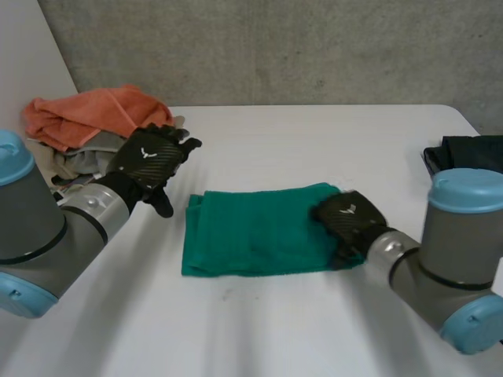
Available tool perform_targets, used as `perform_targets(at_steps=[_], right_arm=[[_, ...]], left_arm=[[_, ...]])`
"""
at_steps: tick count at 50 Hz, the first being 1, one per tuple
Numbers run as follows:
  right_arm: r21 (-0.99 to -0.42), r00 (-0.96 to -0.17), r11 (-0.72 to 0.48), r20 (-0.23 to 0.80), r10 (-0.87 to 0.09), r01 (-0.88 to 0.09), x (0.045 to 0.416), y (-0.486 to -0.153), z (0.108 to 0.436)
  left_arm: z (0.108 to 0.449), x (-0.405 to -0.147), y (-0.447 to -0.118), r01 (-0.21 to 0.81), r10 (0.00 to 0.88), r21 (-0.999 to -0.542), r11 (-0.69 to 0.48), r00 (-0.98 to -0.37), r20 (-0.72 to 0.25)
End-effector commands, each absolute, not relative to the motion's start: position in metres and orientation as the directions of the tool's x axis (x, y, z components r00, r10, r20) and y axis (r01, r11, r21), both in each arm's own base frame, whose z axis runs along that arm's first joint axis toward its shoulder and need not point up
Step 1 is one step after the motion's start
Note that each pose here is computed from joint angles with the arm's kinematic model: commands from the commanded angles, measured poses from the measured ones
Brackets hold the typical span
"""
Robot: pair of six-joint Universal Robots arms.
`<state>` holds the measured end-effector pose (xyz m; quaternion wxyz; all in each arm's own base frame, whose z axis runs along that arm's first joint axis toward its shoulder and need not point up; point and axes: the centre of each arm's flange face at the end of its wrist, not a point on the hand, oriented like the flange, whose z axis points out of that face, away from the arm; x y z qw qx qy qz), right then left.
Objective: Fold the laundry.
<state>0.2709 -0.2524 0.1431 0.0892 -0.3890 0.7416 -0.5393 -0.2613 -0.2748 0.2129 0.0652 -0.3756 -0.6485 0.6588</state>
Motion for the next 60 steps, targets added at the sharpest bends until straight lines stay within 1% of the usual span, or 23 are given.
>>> perform_targets(at_steps=[1, 2, 5, 6, 8, 10, 14, 15, 19, 22, 26, 27, 30, 31, 33, 38, 41, 46, 48, 50, 55, 58, 60], right_arm=[[-0.765, -0.645, 0.078, 0.478, -0.597, -0.639, 0.245, -0.279, 0.133], [-0.777, -0.662, 0.036, 0.509, -0.55, -0.628, 0.248, -0.288, 0.141], [-0.804, -0.679, -0.08, 0.546, -0.492, -0.589, 0.265, -0.294, 0.16], [-0.818, -0.678, -0.179, 0.557, -0.48, -0.546, 0.286, -0.288, 0.179], [-0.834, -0.664, -0.286, 0.549, -0.507, -0.472, 0.314, -0.27, 0.203], [-0.844, -0.643, -0.326, 0.535, -0.548, -0.425, 0.332, -0.256, 0.21], [-0.848, -0.517, -0.374, 0.526, -0.675, -0.375, 0.368, -0.222, 0.191], [-0.851, -0.438, -0.384, 0.517, -0.736, -0.359, 0.382, -0.202, 0.175], [-0.861, -0.234, -0.407, 0.482, -0.844, -0.304, 0.407, -0.154, 0.145], [-0.872, -0.2, -0.379, 0.45, -0.871, -0.311, 0.407, -0.151, 0.132], [-0.885, -0.28, -0.314, 0.415, -0.866, -0.342, 0.403, -0.164, 0.137], [-0.903, -0.37, -0.261, 0.385, -0.845, -0.342, 0.397, -0.179, 0.147], [-0.935, -0.523, -0.166, 0.316, -0.792, -0.312, 0.384, -0.208, 0.167], [-0.953, -0.601, -0.1, 0.259, -0.756, -0.285, 0.374, -0.221, 0.178], [-0.967, -0.645, -0.044, 0.2, -0.737, -0.249, 0.366, -0.229, 0.189], [-0.976, -0.665, 0.088, 0.069, -0.744, -0.2, 0.356, -0.24, 0.204], [-0.953, -0.672, 0.2, 0.007, -0.741, -0.23, 0.354, -0.252, 0.188], [-0.897, -0.683, 0.327, -0.04, -0.73, -0.297, 0.356, -0.265, 0.162], [-0.88, -0.685, 0.355, -0.049, -0.727, -0.315, 0.357, -0.267, 0.154], [-0.859, -0.686, 0.38, -0.047, -0.726, -0.343, 0.357, -0.269, 0.144], [-0.847, -0.693, 0.375, -0.012, -0.721, -0.376, 0.359, -0.275, 0.14], [-0.853, -0.7, 0.311, 0.085, -0.709, -0.419, 0.356, -0.28, 0.149], [-0.851, -0.701, 0.25, 0.176, -0.691, -0.461, 0.352, -0.283, 0.159]], left_arm=[[0.209, -0.265, -0.271, 0.404, 0.587, -0.903, -0.144, -0.7, -0.406], [0.21, -0.265, -0.271, 0.403, 0.585, -0.903, -0.146, -0.701, -0.407], [0.211, -0.264, -0.27, 0.403, 0.582, -0.903, -0.148, -0.703, -0.409], [0.213, -0.264, -0.27, 0.403, 0.579, -0.903, -0.152, -0.704, -0.412], [0.215, -0.264, -0.268, 0.401, 0.578, -0.903, -0.154, -0.705, -0.411], [0.219, -0.263, -0.267, 0.399, 0.571, -0.902, -0.164, -0.707, -0.417], [0.222, -0.258, -0.264, 0.396, 0.562, -0.904, -0.161, -0.716, -0.414], [0.223, -0.258, -0.264, 0.394, 0.561, -0.905, -0.16, -0.718, -0.412], [0.223, -0.254, -0.263, 0.375, 0.56, -0.917, -0.135, -0.735, -0.383], [0.225, -0.253, -0.265, 0.339, 0.549, -0.935, -0.108, -0.764, -0.34], [0.232, -0.254, -0.267, 0.276, 0.529, -0.958, -0.081, -0.803, -0.276], [0.236, -0.255, -0.269, 0.248, 0.52, -0.966, -0.077, -0.816, -0.252], [0.244, -0.259, -0.27, 0.208, 0.512, -0.975, -0.077, -0.831, -0.217], [0.248, -0.266, -0.269, 0.181, 0.521, -0.981, -0.073, -0.831, -0.193], [0.249, -0.273, -0.265, 0.163, 0.535, -0.985, -0.063, -0.827, -0.171], [0.226, -0.31, -0.248, 0.174, 0.614, -0.985, -0.012, -0.776, -0.144], [0.204, -0.331, -0.239, 0.213, 0.64, -0.977, 0.033, -0.755, -0.143], [0.161, -0.332, -0.242, 0.331, 0.575, -0.925, 0.189, -0.801, -0.169], [0.141, -0.325, -0.241, 0.389, 0.546, -0.88, 0.272, -0.816, -0.192], [0.127, -0.318, -0.239, 0.425, 0.532, -0.845, 0.326, -0.821, -0.208], [0.124, -0.313, -0.242, 0.432, 0.523, -0.832, 0.348, -0.826, -0.211], [0.134, -0.309, -0.246, 0.418, 0.509, -0.844, 0.337, -0.835, -0.21], [0.156, -0.308, -0.246, 0.389, 0.498, -0.872, 0.297, -0.842, -0.206]])
